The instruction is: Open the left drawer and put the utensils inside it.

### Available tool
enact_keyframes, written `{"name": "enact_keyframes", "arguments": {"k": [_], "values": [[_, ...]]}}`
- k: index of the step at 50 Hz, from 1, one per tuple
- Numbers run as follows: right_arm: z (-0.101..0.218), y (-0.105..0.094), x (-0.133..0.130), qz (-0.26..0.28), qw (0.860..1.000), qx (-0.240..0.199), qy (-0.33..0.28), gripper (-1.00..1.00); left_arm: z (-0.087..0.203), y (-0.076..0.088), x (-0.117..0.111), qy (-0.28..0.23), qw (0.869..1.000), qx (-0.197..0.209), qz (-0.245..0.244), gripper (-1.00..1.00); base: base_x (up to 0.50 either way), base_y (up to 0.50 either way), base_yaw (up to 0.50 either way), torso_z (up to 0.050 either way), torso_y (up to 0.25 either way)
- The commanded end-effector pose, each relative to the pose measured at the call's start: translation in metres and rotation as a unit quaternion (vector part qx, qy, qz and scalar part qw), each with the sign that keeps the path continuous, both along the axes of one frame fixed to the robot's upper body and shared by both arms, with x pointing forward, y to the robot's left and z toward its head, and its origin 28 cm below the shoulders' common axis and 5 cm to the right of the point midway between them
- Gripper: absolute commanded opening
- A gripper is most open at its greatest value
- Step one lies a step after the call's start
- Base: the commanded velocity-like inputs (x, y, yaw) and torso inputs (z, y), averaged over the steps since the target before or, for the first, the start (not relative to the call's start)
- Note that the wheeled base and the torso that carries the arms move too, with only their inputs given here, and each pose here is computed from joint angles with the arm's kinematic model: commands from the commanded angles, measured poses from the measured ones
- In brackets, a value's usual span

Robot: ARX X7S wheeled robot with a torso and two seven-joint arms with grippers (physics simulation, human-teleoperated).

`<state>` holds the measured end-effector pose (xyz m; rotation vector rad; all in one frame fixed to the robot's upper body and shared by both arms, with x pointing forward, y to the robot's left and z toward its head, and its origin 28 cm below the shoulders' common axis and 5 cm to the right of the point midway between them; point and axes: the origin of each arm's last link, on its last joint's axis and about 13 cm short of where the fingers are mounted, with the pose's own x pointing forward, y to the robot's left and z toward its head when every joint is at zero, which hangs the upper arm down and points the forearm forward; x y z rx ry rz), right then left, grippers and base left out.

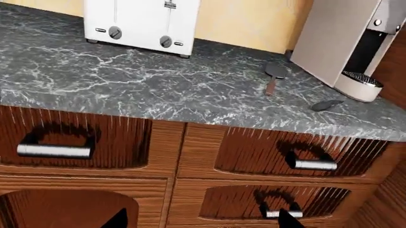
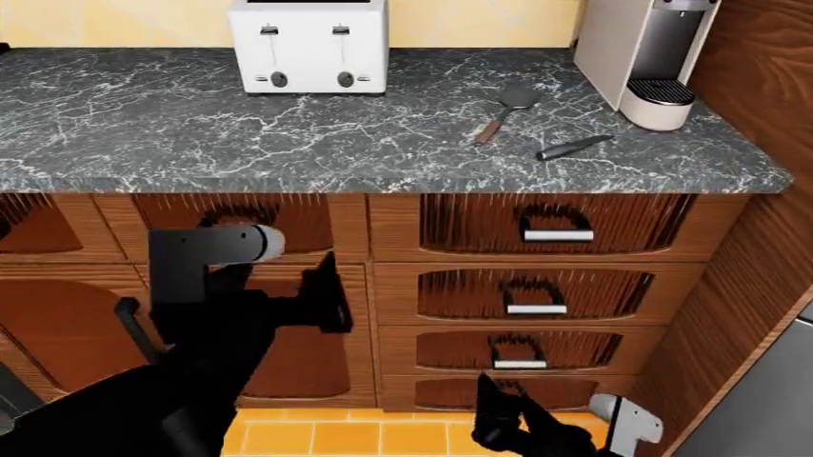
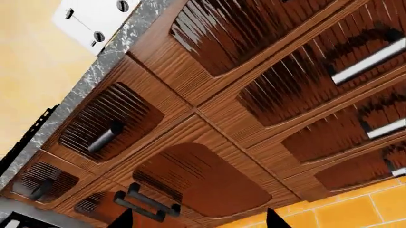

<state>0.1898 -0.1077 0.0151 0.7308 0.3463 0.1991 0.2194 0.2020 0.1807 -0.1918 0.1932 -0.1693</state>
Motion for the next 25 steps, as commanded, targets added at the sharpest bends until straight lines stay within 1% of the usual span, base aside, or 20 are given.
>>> {"name": "enact_keyframes", "arguments": {"k": [1, 2, 3, 4, 5, 6, 7, 8, 9, 10, 11, 13, 15, 16, 17, 18, 19, 20, 23, 25], "values": [[0.006, -0.012, -0.015, 0.026, 0.973, 0.227, 0.009, 1.0, 0.127, 0.013, -0.051, -0.021, 0.978, 0.155, -0.141, 1.0, 0.0, 0.0, 0.0, 0.0, 0.0], [0.003, -0.013, -0.016, 0.011, 0.969, 0.247, 0.008, 1.0, 0.143, 0.014, -0.047, -0.031, 0.972, 0.182, -0.145, 1.0, 0.0, 0.0, 0.0, 0.0, 0.0], [0.002, -0.014, -0.016, 0.007, 0.967, 0.255, 0.006, 1.0, 0.149, 0.015, -0.045, -0.028, 0.971, 0.184, -0.151, 1.0, 0.0, 0.0, 0.0, 0.0, 0.0], [0.0, -0.014, -0.018, -0.009, 0.965, 0.261, 0.005, 1.0, 0.162, 0.015, -0.039, -0.017, 0.969, 0.191, -0.153, 1.0, 0.0, 0.0, 0.0, 0.0, 0.0], [-0.001, -0.015, -0.021, -0.019, 0.962, 0.272, 0.002, 1.0, 0.174, 0.015, -0.033, 0.005, 0.968, 0.185, -0.168, 1.0, 0.0, 0.0, 0.0, 0.0, 0.0], [-0.001, -0.016, -0.023, -0.021, 0.958, 0.285, -0.003, 1.0, 0.18, 0.015, -0.028, -0.004, 0.964, 0.208, -0.168, 1.0, 0.0, 0.0, 0.0, 0.0, 0.0], [-0.001, -0.016, -0.025, -0.013, 0.952, 0.304, -0.005, 1.0, 0.186, 0.015, -0.024, 0.018, 0.963, 0.183, -0.198, 1.0, 0.0, 0.0, 0.0, 0.0, 0.0], [-0.002, -0.015, -0.028, -0.016, 0.951, 0.308, -0.01, 1.0, 0.196, 0.013, -0.022, 0.009, 0.957, 0.201, -0.207, 1.0, 0.0, 0.0, 0.0, 0.0, 0.0], [-0.003, -0.014, -0.029, -0.016, 0.95, 0.312, -0.007, 1.0, 0.199, 0.012, -0.021, 0.016, 0.955, 0.202, -0.216, 1.0, 0.0, 0.0, 0.0, 0.0, 0.0], [-0.004, -0.015, -0.032, -0.003, 0.943, 0.333, -0.01, 1.0, 0.208, 0.011, -0.021, 0.016, 0.948, 0.221, -0.227, 1.0, 0.0, 0.0, 0.0, 0.0, 0.0], [-0.007, -0.016, -0.033, 0.0, 0.939, 0.345, -0.01, 1.0, 0.216, 0.009, -0.02, 0.018, 0.947, 0.229, -0.225, 1.0, 0.0, 0.0, 0.0, 0.0, 0.0], [-0.009, -0.018, -0.036, -0.003, 0.935, 0.353, -0.015, 1.0, 0.227, 0.009, -0.017, 0.018, 0.945, 0.244, -0.219, 1.0, 0.0, 0.0, 0.0, 0.0, 0.0], [-0.008, -0.021, -0.037, -0.001, 0.934, 0.357, -0.019, 1.0, 0.236, 0.009, -0.016, 0.014, 0.944, 0.251, -0.215, 1.0, 0.0, 0.0, 0.0, 0.0, 0.0], [-0.007, -0.021, -0.038, -0.007, 0.94, 0.34, -0.022, 1.0, 0.241, 0.008, -0.016, 0.009, 0.944, 0.253, -0.213, 1.0, 0.0, 0.0, 0.0, 0.0, 0.0], [-0.007, -0.021, -0.037, -0.006, 0.94, 0.339, -0.02, 1.0, 0.243, 0.008, -0.016, 0.005, 0.944, 0.253, -0.213, 1.0, 0.0, 0.0, 0.0, 0.0, 0.0], [-0.008, -0.021, -0.035, -0.012, 0.947, 0.322, -0.013, 1.0, 0.244, 0.007, -0.015, 0.005, 0.944, 0.256, -0.209, 1.0, 0.0, 0.0, 0.0, 0.0, 0.0], [-0.01, -0.02, -0.035, -0.015, 0.947, 0.321, -0.009, 1.0, 0.243, 0.008, -0.015, 0.006, 0.943, 0.26, -0.21, 1.0, 0.0, 0.0, 0.0, 0.0, 0.0], [-0.013, -0.018, -0.034, -0.003, 0.946, 0.323, 0.005, 1.0, 0.243, 0.007, -0.013, 0.008, 0.943, 0.261, -0.207, 1.0, 0.0, 0.0, 0.0, 0.0, 0.0], [-0.014, -0.019, -0.031, -0.016, 0.945, 0.326, 0.012, 1.0, 0.24, 0.006, -0.011, 0.012, 0.939, 0.271, -0.21, 1.0, 0.0, 0.0, 0.0, 0.0, 0.0], [-0.014, -0.019, -0.031, -0.011, 0.944, 0.33, 0.016, 1.0, 0.239, 0.006, -0.009, 0.014, 0.939, 0.275, -0.207, 1.0, 0.0, 0.0, 0.0, 0.0, 0.0]]}}
